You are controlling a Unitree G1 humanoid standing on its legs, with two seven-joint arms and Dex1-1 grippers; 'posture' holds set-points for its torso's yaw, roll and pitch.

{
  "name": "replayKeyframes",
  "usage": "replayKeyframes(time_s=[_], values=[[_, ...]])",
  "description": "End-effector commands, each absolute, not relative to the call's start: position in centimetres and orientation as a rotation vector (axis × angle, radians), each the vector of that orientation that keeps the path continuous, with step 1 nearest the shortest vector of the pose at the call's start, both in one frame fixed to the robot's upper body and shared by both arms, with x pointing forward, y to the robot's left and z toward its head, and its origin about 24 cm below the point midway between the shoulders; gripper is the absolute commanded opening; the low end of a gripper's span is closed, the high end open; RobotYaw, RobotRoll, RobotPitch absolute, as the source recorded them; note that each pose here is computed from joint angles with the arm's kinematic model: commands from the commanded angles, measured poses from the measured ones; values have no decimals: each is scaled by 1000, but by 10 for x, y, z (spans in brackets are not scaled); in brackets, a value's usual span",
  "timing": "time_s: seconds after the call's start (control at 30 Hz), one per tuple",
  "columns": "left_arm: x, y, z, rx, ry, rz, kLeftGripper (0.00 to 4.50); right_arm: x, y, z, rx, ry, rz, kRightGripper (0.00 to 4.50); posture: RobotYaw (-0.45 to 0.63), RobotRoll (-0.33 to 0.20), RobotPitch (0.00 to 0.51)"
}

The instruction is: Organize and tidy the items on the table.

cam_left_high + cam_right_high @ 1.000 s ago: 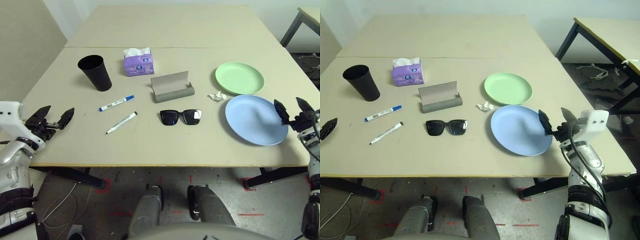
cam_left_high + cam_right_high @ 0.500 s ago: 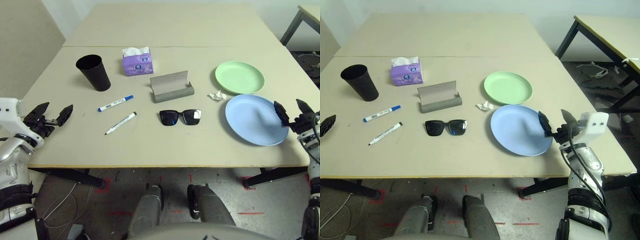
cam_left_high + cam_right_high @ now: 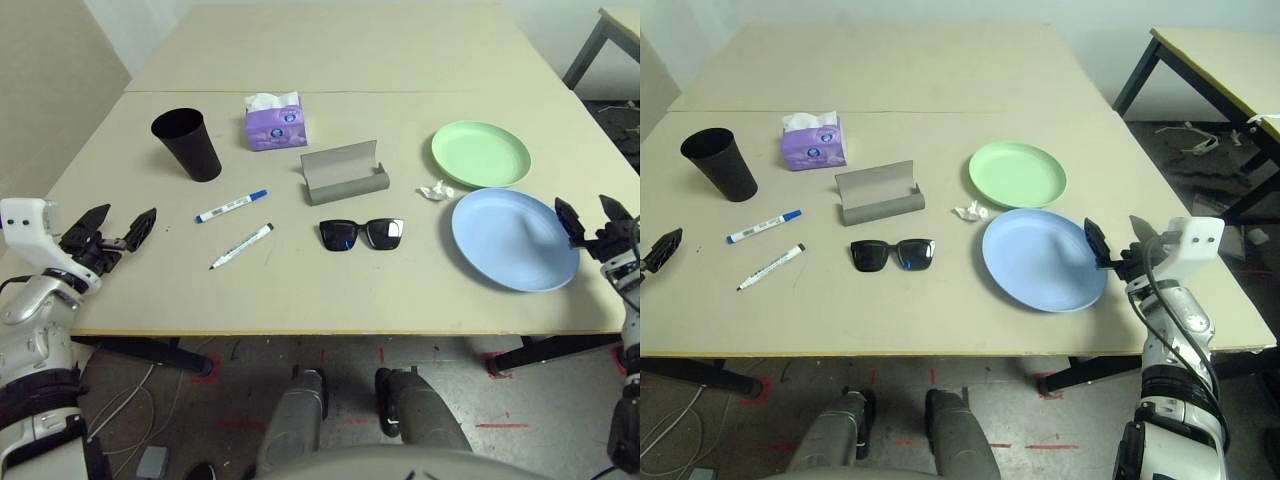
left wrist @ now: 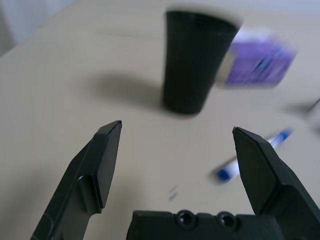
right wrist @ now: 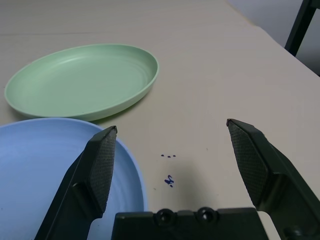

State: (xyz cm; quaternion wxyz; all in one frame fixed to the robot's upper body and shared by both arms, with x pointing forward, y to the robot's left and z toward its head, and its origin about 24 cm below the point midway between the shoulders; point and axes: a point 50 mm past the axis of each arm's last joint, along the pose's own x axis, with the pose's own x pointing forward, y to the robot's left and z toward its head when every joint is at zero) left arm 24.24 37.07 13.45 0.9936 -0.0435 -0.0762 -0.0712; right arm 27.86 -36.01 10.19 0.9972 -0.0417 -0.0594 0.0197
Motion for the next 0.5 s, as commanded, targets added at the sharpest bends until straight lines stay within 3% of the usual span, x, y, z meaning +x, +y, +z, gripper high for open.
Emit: replayKeyframes(time_s=[0.03, 0.3, 0.5], values=[[238, 357, 141, -102, -158, -307, 4500, 275, -364, 98, -101, -101, 31, 4478, -79, 0, 177], [230, 308, 128, 143, 185, -906, 4500, 280, -366, 106, -119, -101, 45, 4478, -106, 0, 169], [242, 294, 126, 225, 191, -1038, 4500, 274, -370, 120, -149, -39, 122, 4478, -171, 0, 171]])
